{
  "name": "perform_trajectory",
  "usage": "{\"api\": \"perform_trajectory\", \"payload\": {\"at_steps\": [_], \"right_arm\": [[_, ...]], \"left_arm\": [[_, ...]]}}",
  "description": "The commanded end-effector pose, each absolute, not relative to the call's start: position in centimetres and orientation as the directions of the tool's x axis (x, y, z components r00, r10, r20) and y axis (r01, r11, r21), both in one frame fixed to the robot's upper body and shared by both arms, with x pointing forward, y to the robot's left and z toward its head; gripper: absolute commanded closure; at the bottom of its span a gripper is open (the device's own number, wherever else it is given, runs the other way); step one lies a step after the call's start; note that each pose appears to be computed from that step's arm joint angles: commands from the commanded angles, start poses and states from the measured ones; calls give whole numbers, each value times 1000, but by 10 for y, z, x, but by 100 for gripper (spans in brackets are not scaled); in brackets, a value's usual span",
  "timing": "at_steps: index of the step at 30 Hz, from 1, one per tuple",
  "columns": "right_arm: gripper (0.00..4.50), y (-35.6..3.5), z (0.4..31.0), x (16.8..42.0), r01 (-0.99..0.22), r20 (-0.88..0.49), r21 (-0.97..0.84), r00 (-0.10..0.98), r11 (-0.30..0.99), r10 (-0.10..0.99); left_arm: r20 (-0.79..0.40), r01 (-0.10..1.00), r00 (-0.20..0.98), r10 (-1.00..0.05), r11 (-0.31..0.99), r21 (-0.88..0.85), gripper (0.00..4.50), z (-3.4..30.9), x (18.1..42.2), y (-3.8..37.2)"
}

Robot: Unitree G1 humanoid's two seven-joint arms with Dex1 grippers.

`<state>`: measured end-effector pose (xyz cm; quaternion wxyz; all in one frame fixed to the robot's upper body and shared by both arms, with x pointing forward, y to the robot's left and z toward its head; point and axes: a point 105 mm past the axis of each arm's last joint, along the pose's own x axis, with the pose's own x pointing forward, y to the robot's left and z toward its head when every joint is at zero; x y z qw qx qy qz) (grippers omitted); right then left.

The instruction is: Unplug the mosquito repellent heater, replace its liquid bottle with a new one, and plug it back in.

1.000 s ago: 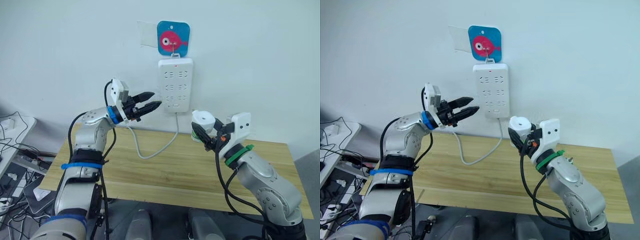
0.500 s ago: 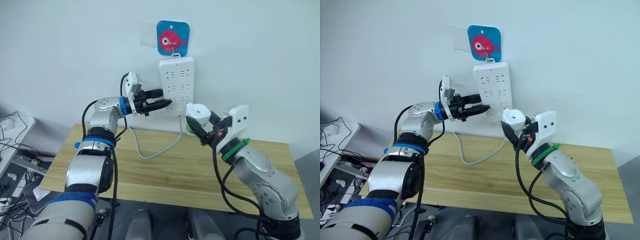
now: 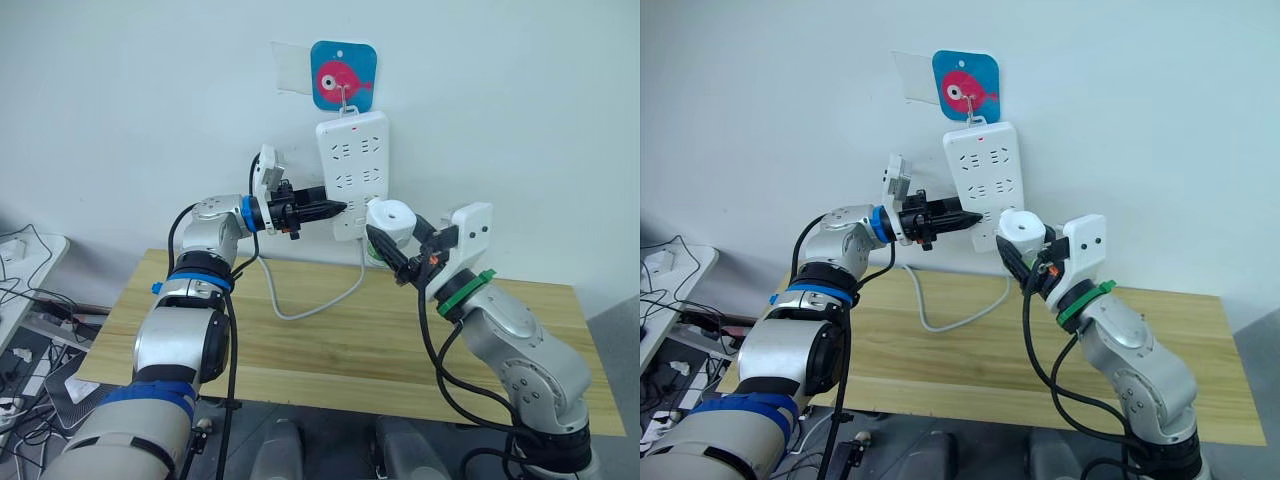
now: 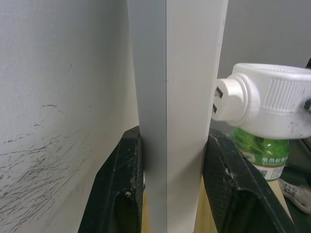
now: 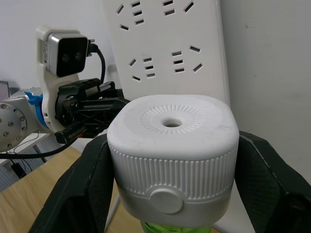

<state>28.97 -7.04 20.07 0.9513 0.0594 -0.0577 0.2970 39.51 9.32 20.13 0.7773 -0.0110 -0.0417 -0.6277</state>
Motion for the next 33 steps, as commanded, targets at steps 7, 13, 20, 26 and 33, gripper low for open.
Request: {"api": "perform_trajectory", "payload": {"at_steps": [7,13,20,26,33], "right_arm": [[140,-68,213,292,-569,183,48,813,821,553],[140,-70,215,295,-549,188,32,824,835,534],[140,-69,216,294,-550,200,46,823,834,532],[140,-68,219,293,-557,219,62,817,828,533],[140,-67,221,293,-560,227,70,815,825,534]], "left_arm": [[103,977,175,-979,185,101,321,223,395,83],[98,979,169,-981,179,101,321,222,394,84],[99,978,172,-980,182,106,321,223,395,84],[97,977,175,-980,185,108,321,222,395,85],[95,977,173,-980,183,110,321,222,395,84]]}}
